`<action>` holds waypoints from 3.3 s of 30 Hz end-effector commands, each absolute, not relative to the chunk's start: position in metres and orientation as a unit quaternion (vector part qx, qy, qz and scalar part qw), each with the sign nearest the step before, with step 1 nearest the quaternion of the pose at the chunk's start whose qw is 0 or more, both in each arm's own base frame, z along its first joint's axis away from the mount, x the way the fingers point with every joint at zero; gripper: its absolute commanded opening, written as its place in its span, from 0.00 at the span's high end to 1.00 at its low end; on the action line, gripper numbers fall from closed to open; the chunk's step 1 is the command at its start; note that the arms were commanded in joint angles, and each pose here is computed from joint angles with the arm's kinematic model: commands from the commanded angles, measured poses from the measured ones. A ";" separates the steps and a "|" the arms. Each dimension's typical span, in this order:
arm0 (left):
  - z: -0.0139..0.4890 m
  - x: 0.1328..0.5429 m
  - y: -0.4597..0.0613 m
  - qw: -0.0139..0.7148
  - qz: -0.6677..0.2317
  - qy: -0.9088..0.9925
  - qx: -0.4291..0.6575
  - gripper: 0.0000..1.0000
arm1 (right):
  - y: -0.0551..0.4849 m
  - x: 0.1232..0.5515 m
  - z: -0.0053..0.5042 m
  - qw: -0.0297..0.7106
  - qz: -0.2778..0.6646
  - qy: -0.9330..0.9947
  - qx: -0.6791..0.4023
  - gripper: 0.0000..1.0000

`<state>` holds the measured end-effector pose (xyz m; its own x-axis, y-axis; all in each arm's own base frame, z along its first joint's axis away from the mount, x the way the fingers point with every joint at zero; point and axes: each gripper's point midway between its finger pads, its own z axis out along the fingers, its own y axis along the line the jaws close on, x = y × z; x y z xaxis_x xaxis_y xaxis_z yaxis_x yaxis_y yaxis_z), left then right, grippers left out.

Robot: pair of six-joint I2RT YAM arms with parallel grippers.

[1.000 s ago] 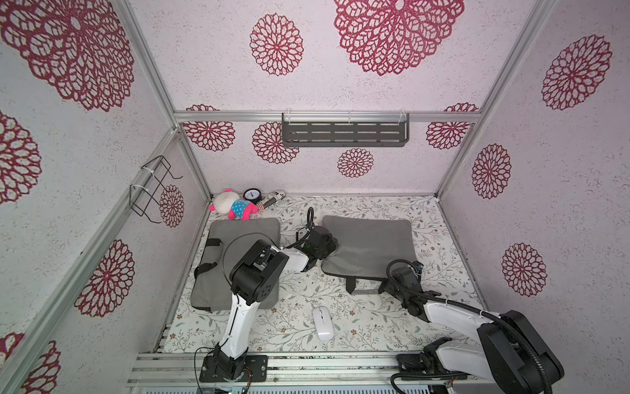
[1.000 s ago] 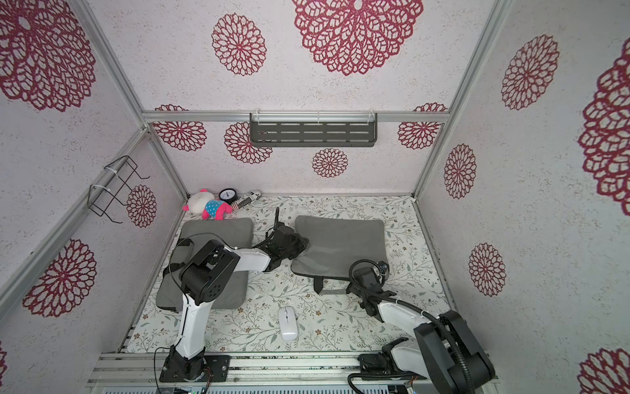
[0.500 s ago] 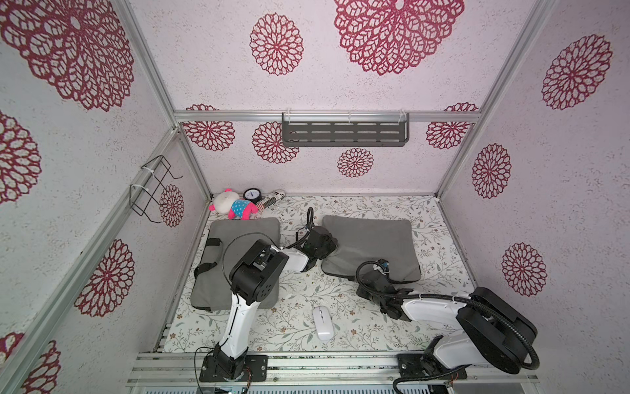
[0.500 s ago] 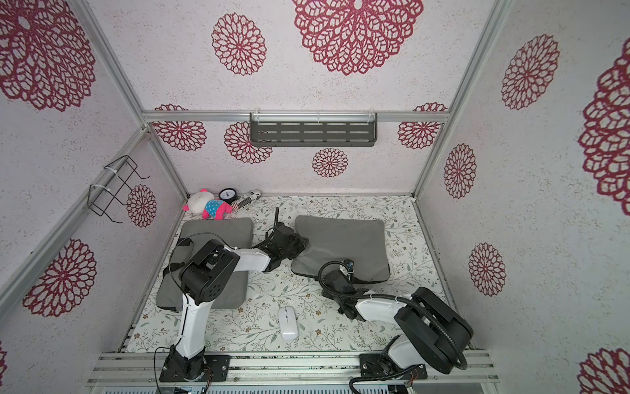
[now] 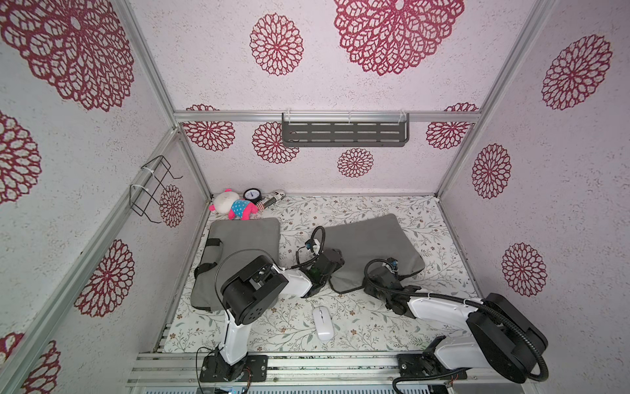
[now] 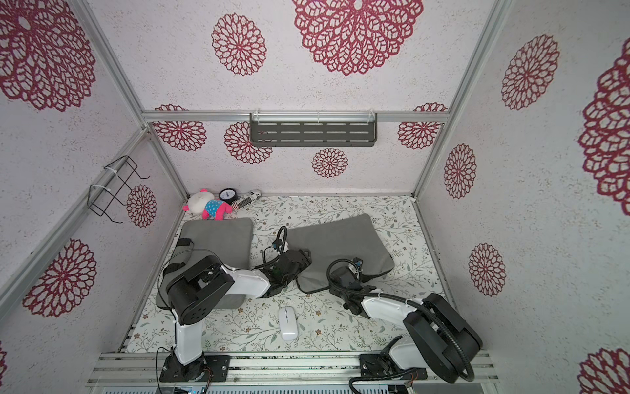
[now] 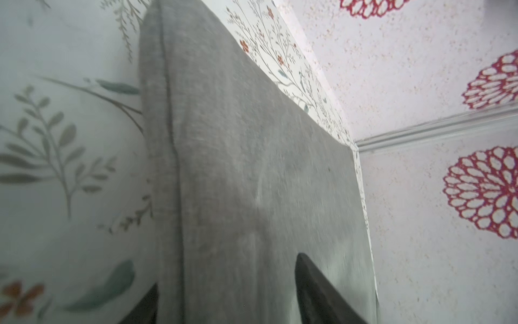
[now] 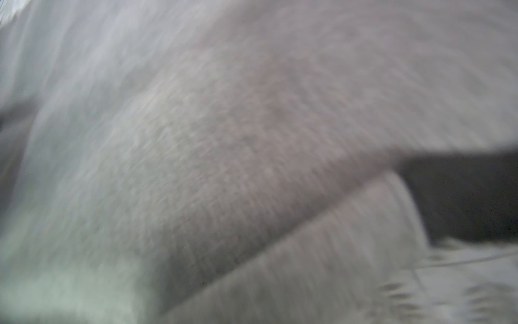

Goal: Put the mouse into the laptop bag
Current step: Unzip the zipper on the zippered laptop bag.

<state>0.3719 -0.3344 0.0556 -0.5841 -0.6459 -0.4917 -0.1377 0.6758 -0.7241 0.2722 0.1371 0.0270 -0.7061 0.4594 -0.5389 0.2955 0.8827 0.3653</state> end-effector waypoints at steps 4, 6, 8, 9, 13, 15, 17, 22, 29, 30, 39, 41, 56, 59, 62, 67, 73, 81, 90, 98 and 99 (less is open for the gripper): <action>0.080 0.386 -0.325 0.397 -0.333 0.821 -0.238 0.19 | 0.077 0.277 0.031 0.354 0.076 0.893 0.269 1.00; 0.074 0.395 -0.320 0.377 -0.343 0.825 -0.244 0.18 | 0.068 0.276 0.030 0.353 0.071 0.890 0.279 1.00; 0.067 0.402 -0.313 0.365 -0.342 0.830 -0.249 0.16 | 0.066 0.275 0.029 0.353 0.074 0.889 0.282 1.00; 0.064 0.405 -0.312 0.361 -0.339 0.832 -0.251 0.15 | 0.067 0.275 0.029 0.353 0.077 0.889 0.282 1.00; 0.044 0.417 -0.318 0.331 -0.324 0.853 -0.239 0.12 | 0.070 0.276 0.028 0.350 0.083 0.890 0.280 1.00; 0.038 0.422 -0.324 0.319 -0.325 0.859 -0.234 0.12 | 0.071 0.277 0.027 0.349 0.086 0.891 0.278 1.00; 0.033 0.427 -0.328 0.315 -0.324 0.861 -0.233 0.13 | 0.073 0.277 0.026 0.348 0.090 0.891 0.277 1.00; 0.021 0.432 -0.336 0.310 -0.339 0.855 -0.240 0.56 | 0.079 0.274 0.023 0.345 0.111 0.891 0.274 1.00; 0.013 0.436 -0.341 0.303 -0.340 0.856 -0.246 0.90 | 0.119 0.272 0.028 0.347 0.148 0.894 0.243 1.00; 0.013 0.435 -0.342 0.303 -0.340 0.855 -0.247 0.93 | 0.130 0.271 0.031 0.348 0.156 0.894 0.233 1.00; 0.014 0.431 -0.342 0.310 -0.342 0.851 -0.252 1.00 | 0.228 0.260 0.041 0.330 0.207 0.912 0.124 1.00; 0.015 0.429 -0.343 0.313 -0.348 0.847 -0.253 1.00 | 0.240 0.260 0.040 0.327 0.212 0.915 0.106 1.00; 0.041 0.371 -0.331 0.418 -0.294 0.807 -0.296 0.67 | 0.158 0.264 0.032 0.335 0.130 0.916 0.180 1.00; 0.046 0.367 -0.326 0.429 -0.272 0.808 -0.297 0.37 | 0.129 0.267 0.025 0.334 0.107 0.913 0.209 1.00; 0.037 0.373 -0.320 0.413 -0.257 0.819 -0.306 0.24 | 0.116 0.268 0.024 0.337 0.096 0.910 0.221 1.00; 0.013 0.389 -0.289 0.383 -0.244 0.824 -0.339 0.16 | 0.108 0.269 0.028 0.342 0.086 0.907 0.231 1.00; 0.004 0.407 -0.266 0.367 -0.229 0.833 -0.346 0.13 | 0.097 0.267 0.028 0.343 0.072 0.904 0.246 1.00; 0.003 0.421 -0.289 0.350 -0.259 0.844 -0.312 0.88 | 0.120 0.260 0.034 0.335 0.111 0.910 0.217 1.00; 0.003 0.421 -0.284 0.351 -0.255 0.841 -0.323 1.00 | 0.164 0.230 0.029 0.308 0.132 0.930 0.153 1.00; 0.002 0.419 -0.280 0.355 -0.254 0.838 -0.327 1.00 | 0.226 0.214 0.042 0.306 0.189 0.929 0.084 1.00; 0.003 0.419 -0.279 0.356 -0.255 0.837 -0.328 1.00 | 0.232 0.215 0.044 0.305 0.190 0.930 0.077 1.00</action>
<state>0.4345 -0.2842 0.0270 -0.4864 -0.7577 -0.4351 -0.3317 0.6208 -0.7103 0.2101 0.1954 0.0223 -0.8082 0.2453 -0.5354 0.0806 0.9466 0.3121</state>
